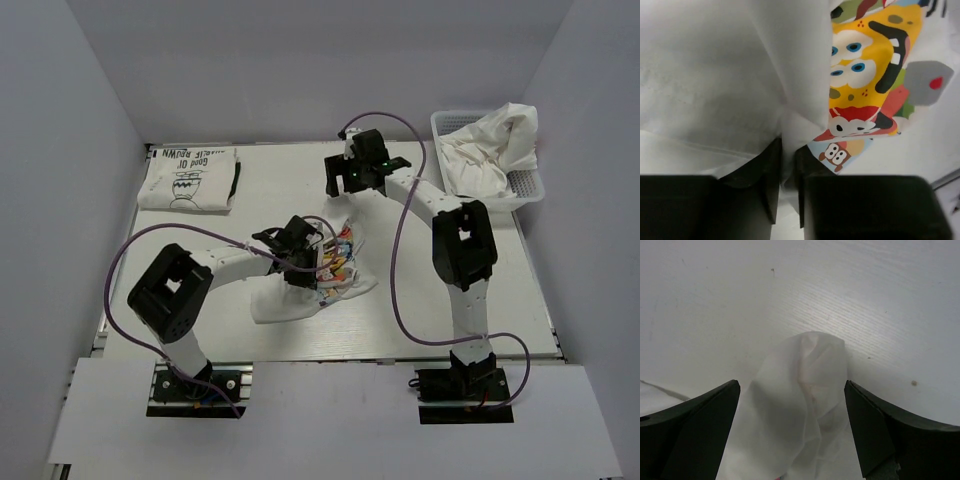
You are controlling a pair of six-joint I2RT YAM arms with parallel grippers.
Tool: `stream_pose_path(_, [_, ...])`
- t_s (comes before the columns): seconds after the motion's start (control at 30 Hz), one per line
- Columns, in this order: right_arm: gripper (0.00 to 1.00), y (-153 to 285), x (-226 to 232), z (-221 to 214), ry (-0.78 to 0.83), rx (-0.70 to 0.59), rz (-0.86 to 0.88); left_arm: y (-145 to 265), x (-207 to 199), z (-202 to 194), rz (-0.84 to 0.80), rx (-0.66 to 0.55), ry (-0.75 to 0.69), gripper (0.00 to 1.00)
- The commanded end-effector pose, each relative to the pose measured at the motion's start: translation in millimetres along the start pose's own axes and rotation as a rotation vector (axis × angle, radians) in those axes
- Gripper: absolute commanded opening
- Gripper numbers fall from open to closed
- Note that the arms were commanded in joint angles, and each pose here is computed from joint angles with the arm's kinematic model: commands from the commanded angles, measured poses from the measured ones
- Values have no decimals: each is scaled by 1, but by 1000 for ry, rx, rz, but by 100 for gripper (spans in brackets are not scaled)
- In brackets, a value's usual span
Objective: Fold and stack the t-shirts
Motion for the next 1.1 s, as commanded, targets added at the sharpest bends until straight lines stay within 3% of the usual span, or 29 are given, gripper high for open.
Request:
stream_pose_path(0.0, [91,-8,8,-13,-18,52,-38,7,5,1,140,20,0,25])
stream_pose_path(0.03, [91,-12,6,-19,-19,59,-42,8,7,-2,167,34,1,5])
stream_pose_path(0.07, [89,-15,9,-24,-18,72,-39,9,7,1,180,28,9,0])
stream_pose_path(0.1, [86,-18,8,-28,-21,85,-39,14,6,5,188,14,8,0])
stream_pose_path(0.2, [62,-28,10,-44,-29,131,-37,30,8,10,249,-28,18,0])
stream_pose_path(0.23, [51,-33,10,-50,-40,146,-42,34,7,11,253,-47,27,0])
stream_pose_path(0.27, [23,-34,12,-53,-42,145,-42,45,5,17,255,-85,27,0])
stream_pose_path(0.3, [8,-36,10,-54,-46,132,-41,50,4,17,252,-92,27,0])
stream_pose_path(0.33, [0,-29,13,-50,-56,110,-45,56,6,15,275,-96,27,0])
stream_pose_path(0.53, [0,30,19,0,-40,-178,-143,102,8,27,407,-219,63,0])
stream_pose_path(0.57, [0,64,28,23,-33,-279,-131,112,9,32,446,-246,66,0])
stream_pose_path(0.63, [0,86,26,34,-19,-360,-195,136,5,45,466,-331,87,0])
stream_pose_path(0.67, [0,128,37,53,-8,-475,-182,147,6,49,503,-362,93,0])
stream_pose_path(0.73, [0,155,42,65,11,-552,-174,177,0,68,511,-470,104,0])
stream_pose_path(0.77, [0,204,53,81,14,-665,-150,196,-2,75,518,-539,121,0])
stream_pose_path(0.8, [0,221,55,86,30,-700,-149,211,-4,80,517,-577,113,0])
stream_pose_path(0.97, [0,349,80,102,82,-945,-22,315,-26,90,314,-916,4,0])
stream_pose_path(1.0, [0,391,86,99,100,-1019,33,331,-29,87,271,-973,-27,0])
stream_pose_path(1.03, [0,403,88,95,109,-1029,54,363,-32,77,220,-1096,-61,0])
stream_pose_path(1.07, [0,419,92,94,122,-1054,87,376,-36,70,148,-1141,-110,0])
Point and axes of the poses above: each gripper's point midway between its finger pads, its own y axis back along the fingers, its own x axis along the line the jaws close on, z = x × y, the point moved 10 cm from there along y, back along the fingers, and after that the axes turned 12 degrees about -y, right-handed, at the moved point
